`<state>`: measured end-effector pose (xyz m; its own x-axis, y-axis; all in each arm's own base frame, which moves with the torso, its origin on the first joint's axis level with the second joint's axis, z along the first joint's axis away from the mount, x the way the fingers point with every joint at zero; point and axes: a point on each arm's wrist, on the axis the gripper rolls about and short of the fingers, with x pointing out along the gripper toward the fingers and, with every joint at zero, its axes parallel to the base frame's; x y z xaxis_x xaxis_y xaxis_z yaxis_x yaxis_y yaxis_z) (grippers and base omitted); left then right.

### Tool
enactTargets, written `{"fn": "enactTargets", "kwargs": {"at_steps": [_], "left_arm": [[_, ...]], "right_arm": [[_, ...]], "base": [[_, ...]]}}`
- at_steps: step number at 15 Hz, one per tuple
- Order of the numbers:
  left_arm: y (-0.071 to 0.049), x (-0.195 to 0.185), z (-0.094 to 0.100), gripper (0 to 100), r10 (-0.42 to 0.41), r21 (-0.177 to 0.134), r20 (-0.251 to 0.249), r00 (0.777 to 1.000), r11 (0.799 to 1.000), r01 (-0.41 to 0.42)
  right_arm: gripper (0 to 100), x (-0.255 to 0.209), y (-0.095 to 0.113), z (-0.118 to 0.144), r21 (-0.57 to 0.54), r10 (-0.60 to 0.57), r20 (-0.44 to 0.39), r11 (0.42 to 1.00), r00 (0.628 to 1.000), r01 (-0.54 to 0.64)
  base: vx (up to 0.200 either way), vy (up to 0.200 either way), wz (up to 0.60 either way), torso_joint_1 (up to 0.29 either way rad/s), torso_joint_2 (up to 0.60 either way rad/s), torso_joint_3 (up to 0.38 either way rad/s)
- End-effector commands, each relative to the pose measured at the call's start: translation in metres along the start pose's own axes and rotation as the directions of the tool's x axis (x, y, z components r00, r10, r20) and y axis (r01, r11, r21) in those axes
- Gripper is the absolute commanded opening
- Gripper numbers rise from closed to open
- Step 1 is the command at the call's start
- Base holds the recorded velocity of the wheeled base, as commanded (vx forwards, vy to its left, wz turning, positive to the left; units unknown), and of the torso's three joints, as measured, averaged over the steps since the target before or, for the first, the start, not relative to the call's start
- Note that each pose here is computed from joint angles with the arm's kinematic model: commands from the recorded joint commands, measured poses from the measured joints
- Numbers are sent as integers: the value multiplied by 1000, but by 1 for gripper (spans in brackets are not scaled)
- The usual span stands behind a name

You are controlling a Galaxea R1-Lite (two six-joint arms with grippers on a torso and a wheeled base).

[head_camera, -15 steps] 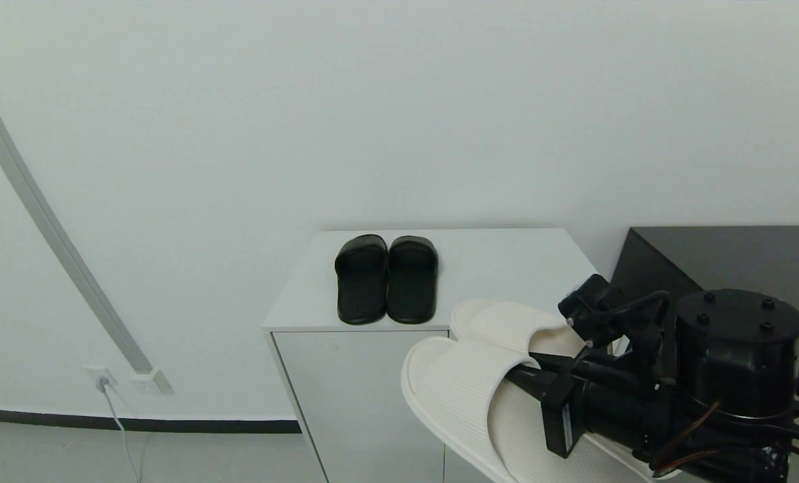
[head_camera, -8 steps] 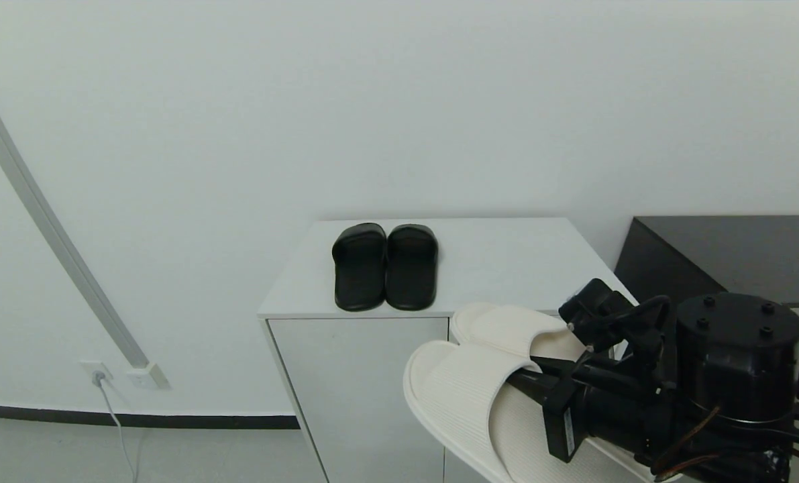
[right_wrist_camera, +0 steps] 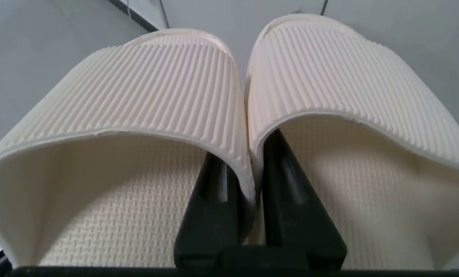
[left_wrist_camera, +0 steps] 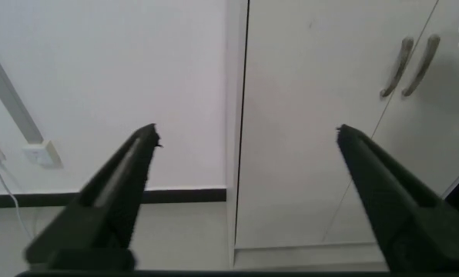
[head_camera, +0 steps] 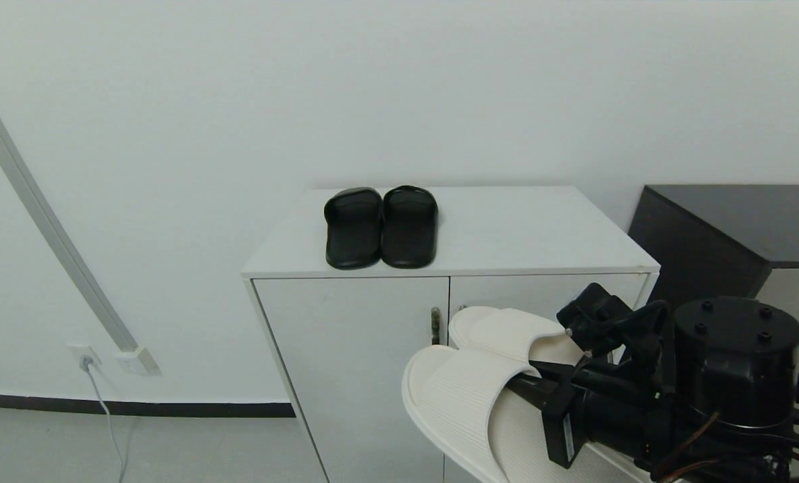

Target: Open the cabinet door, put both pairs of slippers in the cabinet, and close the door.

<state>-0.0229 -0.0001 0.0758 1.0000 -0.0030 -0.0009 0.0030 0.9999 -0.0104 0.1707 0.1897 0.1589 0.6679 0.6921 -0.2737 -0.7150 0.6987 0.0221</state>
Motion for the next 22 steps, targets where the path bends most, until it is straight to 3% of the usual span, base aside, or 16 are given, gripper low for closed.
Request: {"fn": "enactTargets", "kwargs": {"at_steps": [1, 12, 19, 22], "left_arm": [[0, 0, 0, 100, 0, 0, -1, 1000, 1000, 0], [0, 0, 0, 100, 0, 1, -1, 1000, 1000, 0], [0, 0, 0, 100, 0, 4, -1, 1000, 1000, 0], [0, 0, 0, 100, -2, 6, -2, 1000, 1000, 2]], "right_arm": [[0, 0, 0, 0, 0, 1, -2, 1000, 1000, -1], [0, 1, 1, -3, -3, 6, -13, 1000, 1000, -6], [0, 2, 2, -7, -3, 9, -26, 1000, 1000, -9], [0, 1, 2, -8, -5, 8, -30, 1000, 1000, -9]], "base": [[0, 0, 0, -203, 515, 320], [0, 0, 0, -157, 483, 323], [0, 0, 0, -69, 448, 376], [0, 0, 0, 2, 90, 84]]}}
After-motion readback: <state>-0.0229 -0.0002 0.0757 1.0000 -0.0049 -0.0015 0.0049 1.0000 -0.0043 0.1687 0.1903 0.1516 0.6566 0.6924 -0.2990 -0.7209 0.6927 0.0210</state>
